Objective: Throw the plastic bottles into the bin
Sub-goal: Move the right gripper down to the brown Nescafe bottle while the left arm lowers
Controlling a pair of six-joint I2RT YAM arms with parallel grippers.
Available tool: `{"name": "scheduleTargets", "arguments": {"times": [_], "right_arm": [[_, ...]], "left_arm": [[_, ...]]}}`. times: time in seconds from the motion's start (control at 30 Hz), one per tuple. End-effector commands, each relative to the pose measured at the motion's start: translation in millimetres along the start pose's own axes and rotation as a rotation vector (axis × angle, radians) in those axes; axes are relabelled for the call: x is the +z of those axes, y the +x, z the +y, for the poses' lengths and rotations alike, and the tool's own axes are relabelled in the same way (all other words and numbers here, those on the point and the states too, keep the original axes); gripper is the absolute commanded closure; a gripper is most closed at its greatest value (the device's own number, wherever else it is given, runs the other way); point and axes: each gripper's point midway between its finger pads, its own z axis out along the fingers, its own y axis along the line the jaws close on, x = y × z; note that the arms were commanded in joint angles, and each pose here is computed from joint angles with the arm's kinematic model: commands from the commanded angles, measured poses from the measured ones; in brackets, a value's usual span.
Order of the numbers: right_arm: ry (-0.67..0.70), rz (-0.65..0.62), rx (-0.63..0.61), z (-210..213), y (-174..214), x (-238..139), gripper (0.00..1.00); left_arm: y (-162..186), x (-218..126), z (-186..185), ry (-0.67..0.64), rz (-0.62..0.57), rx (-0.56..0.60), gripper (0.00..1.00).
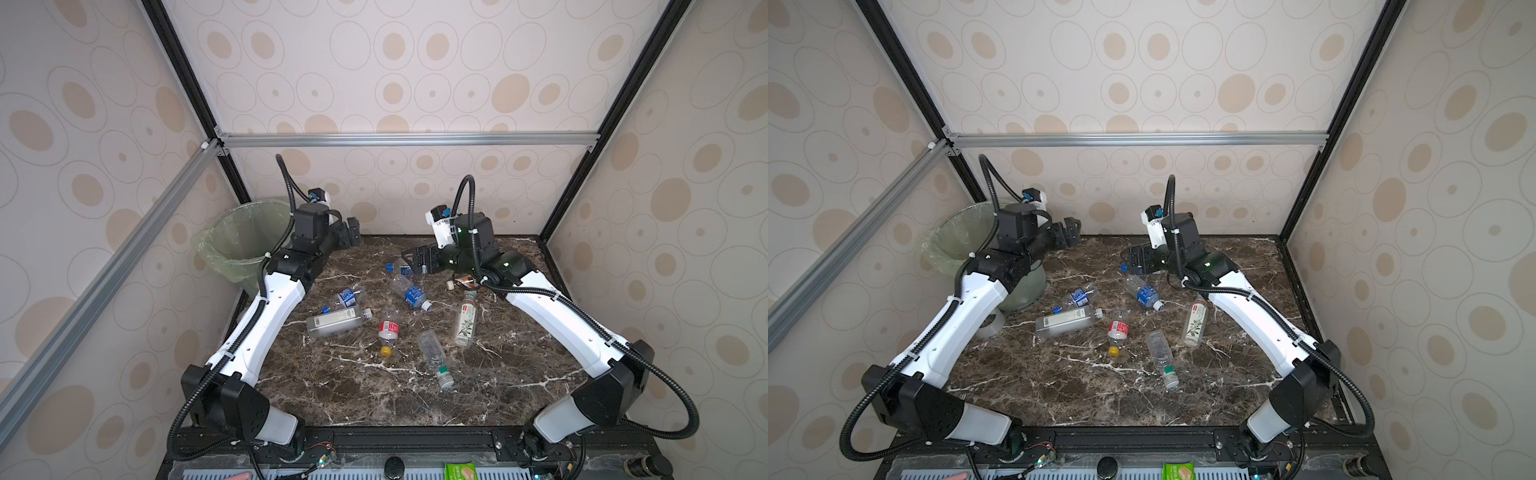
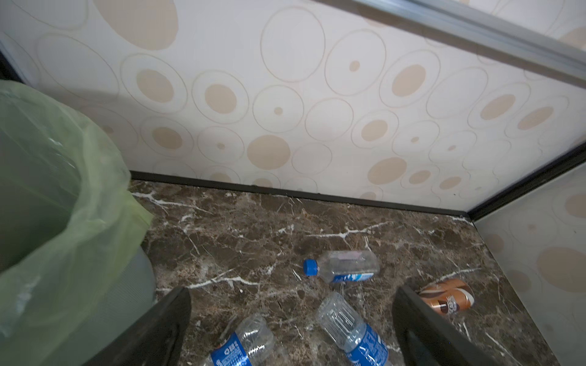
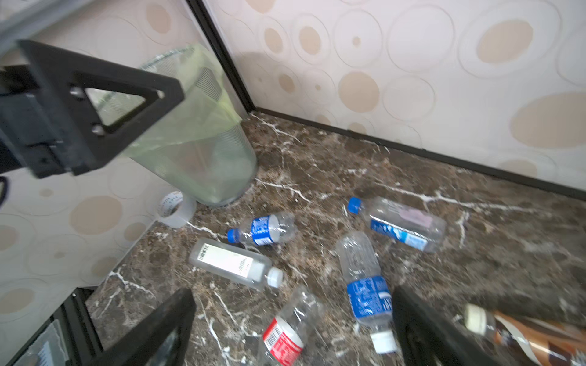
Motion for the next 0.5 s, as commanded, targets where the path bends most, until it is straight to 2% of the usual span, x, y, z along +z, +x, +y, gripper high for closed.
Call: {"name": "scheduleTargets", "arguments": {"times": [0.0, 0.2, 0.3, 0.47], "right_arm": [[0.081, 0.021, 0.049, -28, 15, -8, 0.00], [0.174, 0.099, 0.113, -75, 43, 3, 0.00], [0.279, 0.152, 0.189, -112, 53, 8, 0.00], [0.466, 0.202, 0.322, -180, 71, 8, 0.00]], "left_arm": [[5, -6, -16, 0.045, -0.018, -0.030, 0.01], [49, 3, -37, 0.101, 0.066, -0.061, 0.01], [72, 8, -48, 0.135, 0.109, -0.089, 0.01], [94, 11, -70, 0.162, 0.151, -0.065, 0.01]]}}
